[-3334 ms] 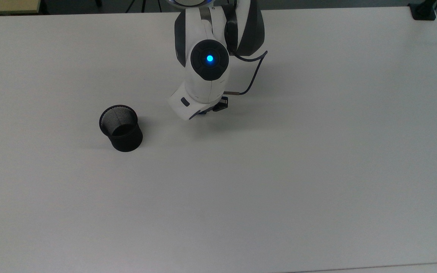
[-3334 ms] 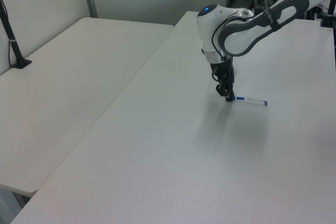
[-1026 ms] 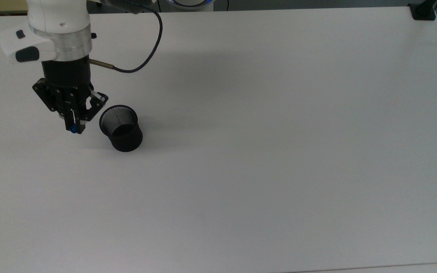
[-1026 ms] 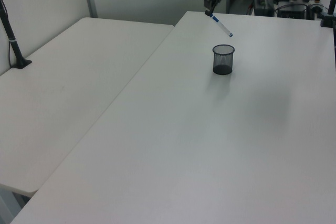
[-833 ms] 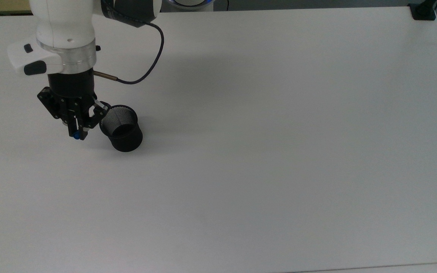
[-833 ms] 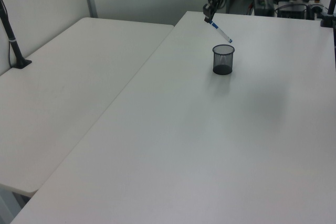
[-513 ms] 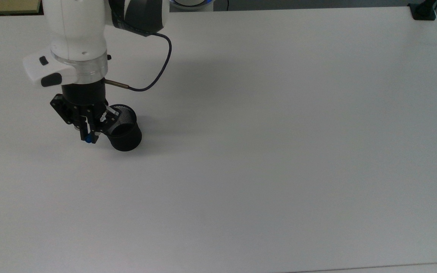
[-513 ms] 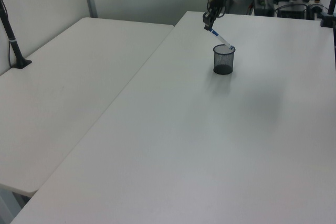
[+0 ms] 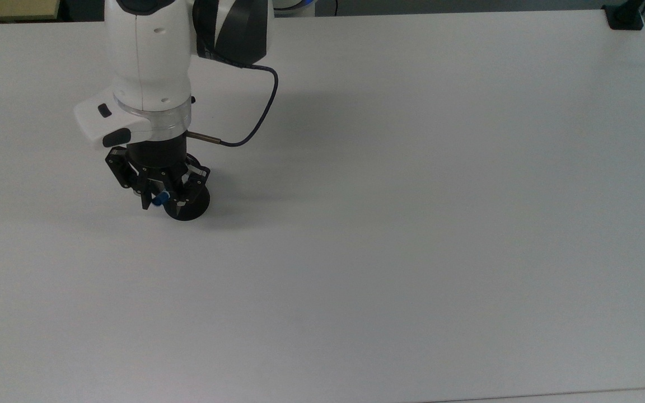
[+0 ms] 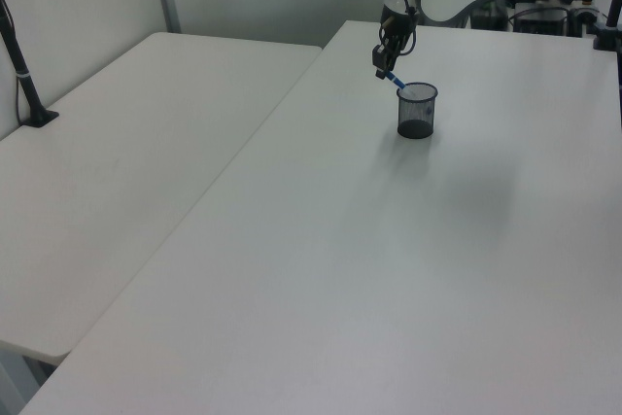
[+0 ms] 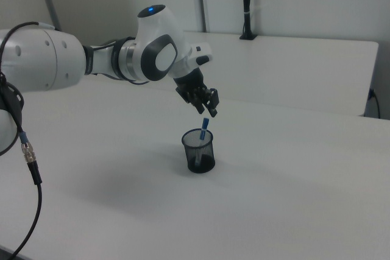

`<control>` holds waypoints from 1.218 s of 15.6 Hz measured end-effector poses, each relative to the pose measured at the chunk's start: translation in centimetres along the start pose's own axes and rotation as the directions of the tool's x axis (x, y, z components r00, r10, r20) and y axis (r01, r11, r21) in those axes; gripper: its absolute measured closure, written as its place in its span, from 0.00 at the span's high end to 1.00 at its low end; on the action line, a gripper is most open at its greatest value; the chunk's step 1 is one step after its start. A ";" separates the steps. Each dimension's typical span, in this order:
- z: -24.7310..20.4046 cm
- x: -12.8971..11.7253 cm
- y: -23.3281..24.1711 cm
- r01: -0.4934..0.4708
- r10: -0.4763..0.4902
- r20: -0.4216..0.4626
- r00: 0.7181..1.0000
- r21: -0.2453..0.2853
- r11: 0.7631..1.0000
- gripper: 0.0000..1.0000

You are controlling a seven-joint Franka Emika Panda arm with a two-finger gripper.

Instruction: Insert the marker

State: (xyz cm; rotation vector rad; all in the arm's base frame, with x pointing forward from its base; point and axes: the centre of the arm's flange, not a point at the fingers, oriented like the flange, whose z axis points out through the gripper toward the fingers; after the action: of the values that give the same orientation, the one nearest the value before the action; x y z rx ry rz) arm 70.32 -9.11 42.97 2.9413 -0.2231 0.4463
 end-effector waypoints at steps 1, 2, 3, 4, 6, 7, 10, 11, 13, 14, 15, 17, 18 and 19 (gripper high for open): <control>0.0 0.0 0.0 -0.002 0.002 -0.001 1.000 0.000 1.000 0.56; -0.2 0.0 0.0 -0.007 0.007 -0.002 1.000 0.000 1.000 0.67; -0.2 0.0 0.1 -0.010 0.010 0.002 1.000 -0.001 1.000 0.75; -0.2 -0.2 0.1 -0.012 0.012 0.018 1.000 -0.003 1.000 0.85; -0.4 -0.7 0.3 -0.017 0.018 0.072 0.997 -0.008 1.000 1.00; -0.8 -1.1 0.4 -0.025 0.025 0.109 0.994 -0.005 1.000 1.00; -3.0 -2.2 -0.2 -0.045 0.039 0.211 0.977 0.023 0.999 1.00; -3.8 -2.6 -0.8 -0.040 0.032 0.241 0.970 0.030 0.999 1.00; -5.4 -3.5 -2.4 -0.017 0.005 0.289 0.957 0.037 0.999 1.00; -6.1 -3.8 -3.0 -0.006 -0.006 0.306 0.952 0.039 0.999 1.00; -6.7 -4.2 -3.6 0.003 -0.016 0.322 0.947 0.040 0.999 1.00; -8.4 -4.8 -4.1 0.001 -0.021 0.353 0.935 0.058 0.998 1.00; -9.2 -5.1 -4.0 -0.008 -0.018 0.363 0.932 0.070 0.998 1.00; -10.1 -5.3 -3.9 -0.014 -0.016 0.367 0.930 0.078 0.997 1.00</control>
State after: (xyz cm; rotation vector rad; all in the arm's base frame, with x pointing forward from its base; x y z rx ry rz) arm 63.19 -2.87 50.35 3.0796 -0.2520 -0.1067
